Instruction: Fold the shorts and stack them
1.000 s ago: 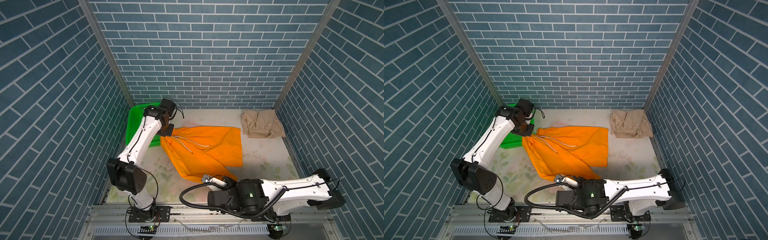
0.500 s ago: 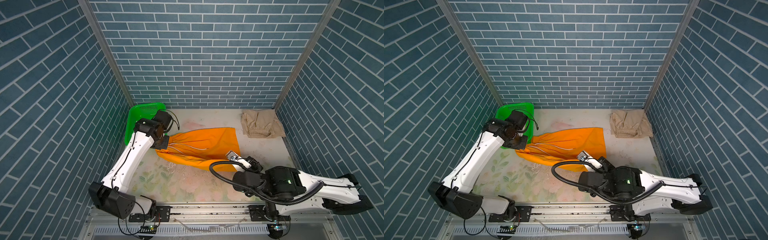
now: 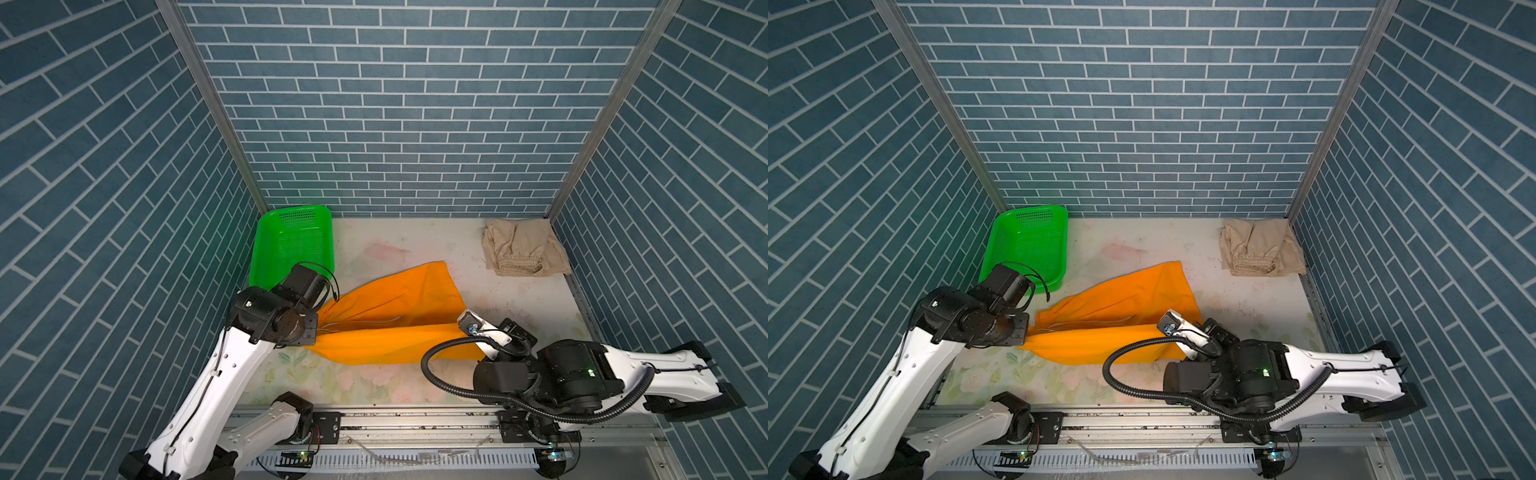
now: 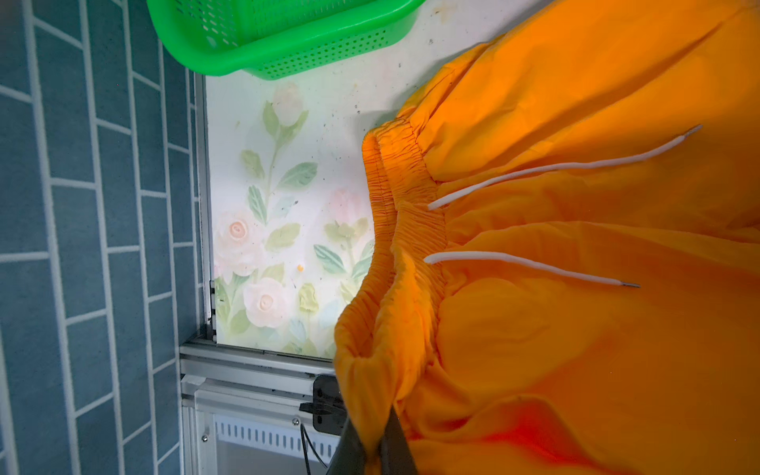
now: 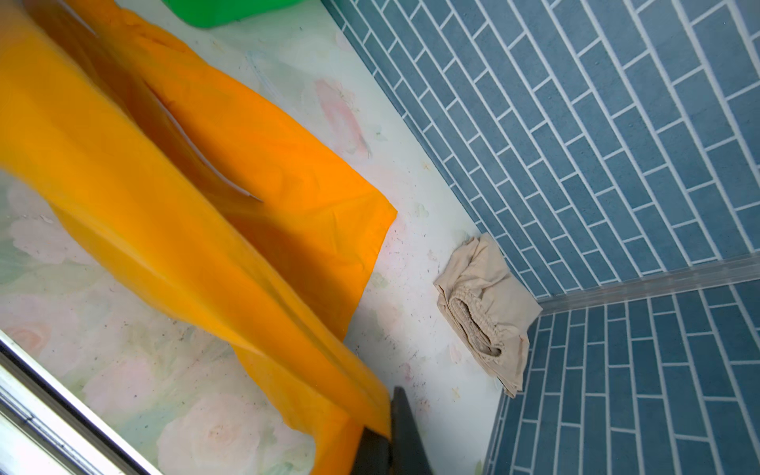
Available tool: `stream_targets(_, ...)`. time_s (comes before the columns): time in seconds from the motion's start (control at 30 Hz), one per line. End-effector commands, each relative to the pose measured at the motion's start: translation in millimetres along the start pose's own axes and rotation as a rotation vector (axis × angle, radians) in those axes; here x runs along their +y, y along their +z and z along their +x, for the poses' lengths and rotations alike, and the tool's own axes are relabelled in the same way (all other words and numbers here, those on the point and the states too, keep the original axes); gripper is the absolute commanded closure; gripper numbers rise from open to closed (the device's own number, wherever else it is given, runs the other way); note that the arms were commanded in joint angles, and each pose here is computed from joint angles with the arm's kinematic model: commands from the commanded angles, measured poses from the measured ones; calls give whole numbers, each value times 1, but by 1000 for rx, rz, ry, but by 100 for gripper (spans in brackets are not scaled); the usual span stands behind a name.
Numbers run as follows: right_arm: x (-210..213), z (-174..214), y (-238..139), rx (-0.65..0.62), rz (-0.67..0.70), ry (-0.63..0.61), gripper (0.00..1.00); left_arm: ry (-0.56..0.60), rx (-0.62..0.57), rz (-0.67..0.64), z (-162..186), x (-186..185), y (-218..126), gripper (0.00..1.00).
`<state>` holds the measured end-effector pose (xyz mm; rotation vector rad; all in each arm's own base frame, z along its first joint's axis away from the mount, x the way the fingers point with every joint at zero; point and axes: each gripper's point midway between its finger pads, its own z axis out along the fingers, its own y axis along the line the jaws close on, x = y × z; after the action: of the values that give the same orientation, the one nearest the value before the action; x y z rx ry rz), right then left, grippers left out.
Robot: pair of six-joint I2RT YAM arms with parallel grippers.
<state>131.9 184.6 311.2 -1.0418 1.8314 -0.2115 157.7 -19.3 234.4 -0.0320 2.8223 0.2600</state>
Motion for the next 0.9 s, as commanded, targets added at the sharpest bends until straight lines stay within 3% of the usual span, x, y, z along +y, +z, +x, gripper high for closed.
stream_targets(0.0, -21, -8, 9, -56, -24, 26, 100, 15, 56, -79, -5, 5, 8, 97)
stream_targets(0.13, -25, -8, 40, -31, -107, 33, 100, 19, 117, -115, -18, 11, 15, 97)
stream_targets(0.43, -18, 5, 134, 229, -396, 53, 100, -47, 252, -90, -35, 27, 45, 97)
stream_targets(0.87, -48, 26, 248, 368, -418, 121, 100, -11, 398, -103, -69, 18, 109, 100)
